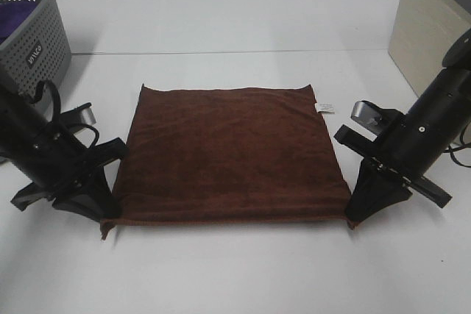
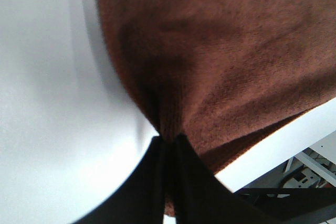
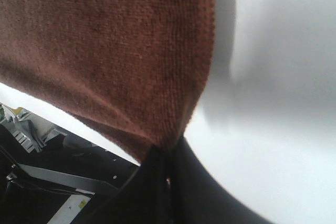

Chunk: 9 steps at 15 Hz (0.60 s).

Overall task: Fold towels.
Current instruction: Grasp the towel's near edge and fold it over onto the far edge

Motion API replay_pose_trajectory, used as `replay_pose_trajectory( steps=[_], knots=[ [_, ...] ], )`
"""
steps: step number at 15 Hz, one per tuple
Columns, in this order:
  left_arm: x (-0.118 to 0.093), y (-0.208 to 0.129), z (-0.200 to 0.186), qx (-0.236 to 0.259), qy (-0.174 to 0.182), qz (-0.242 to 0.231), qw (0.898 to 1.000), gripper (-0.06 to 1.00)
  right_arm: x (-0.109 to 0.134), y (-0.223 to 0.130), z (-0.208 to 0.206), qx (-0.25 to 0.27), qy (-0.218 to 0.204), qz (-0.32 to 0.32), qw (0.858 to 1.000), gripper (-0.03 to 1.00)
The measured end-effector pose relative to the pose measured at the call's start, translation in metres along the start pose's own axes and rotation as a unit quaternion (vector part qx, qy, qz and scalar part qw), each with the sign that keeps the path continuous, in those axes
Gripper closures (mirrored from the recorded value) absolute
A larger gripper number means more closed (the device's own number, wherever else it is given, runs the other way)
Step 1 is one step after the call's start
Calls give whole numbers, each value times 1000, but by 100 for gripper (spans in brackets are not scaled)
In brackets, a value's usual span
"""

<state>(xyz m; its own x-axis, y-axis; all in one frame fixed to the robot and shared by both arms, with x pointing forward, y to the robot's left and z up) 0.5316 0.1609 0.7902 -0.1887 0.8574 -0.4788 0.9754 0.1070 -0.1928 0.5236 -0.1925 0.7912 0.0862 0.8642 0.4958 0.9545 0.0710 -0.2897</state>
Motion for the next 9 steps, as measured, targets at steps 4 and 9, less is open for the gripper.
replay_pose_trajectory(
  steps=[4, 9],
  knots=[
    [-31, 55, -39, -105, -8, 47, 993, 93, 24, 58, -49, -94, -11, -56, 994, 95],
    [-62, 121, -81, -225, -16, 74, 971, 93, 59, 132, -113, -192, -17, -128, 973, 95]
  ],
)
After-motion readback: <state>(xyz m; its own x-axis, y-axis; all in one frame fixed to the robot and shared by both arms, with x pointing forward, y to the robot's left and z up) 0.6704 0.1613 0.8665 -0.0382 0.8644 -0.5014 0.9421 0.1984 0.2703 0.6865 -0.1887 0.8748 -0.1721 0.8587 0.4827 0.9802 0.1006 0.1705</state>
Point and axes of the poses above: a point on each arm's last joint axis where the gripper is mounted, z pointing out along that axis toward the gripper, x along the wrist's bending axis when the last joint is at zero, y = z × x, the point moved 10 cm from there along z, pointing out along that axis toward the gripper, and after that the axes turned 5 degrees about -z, right-handed, at the moved point
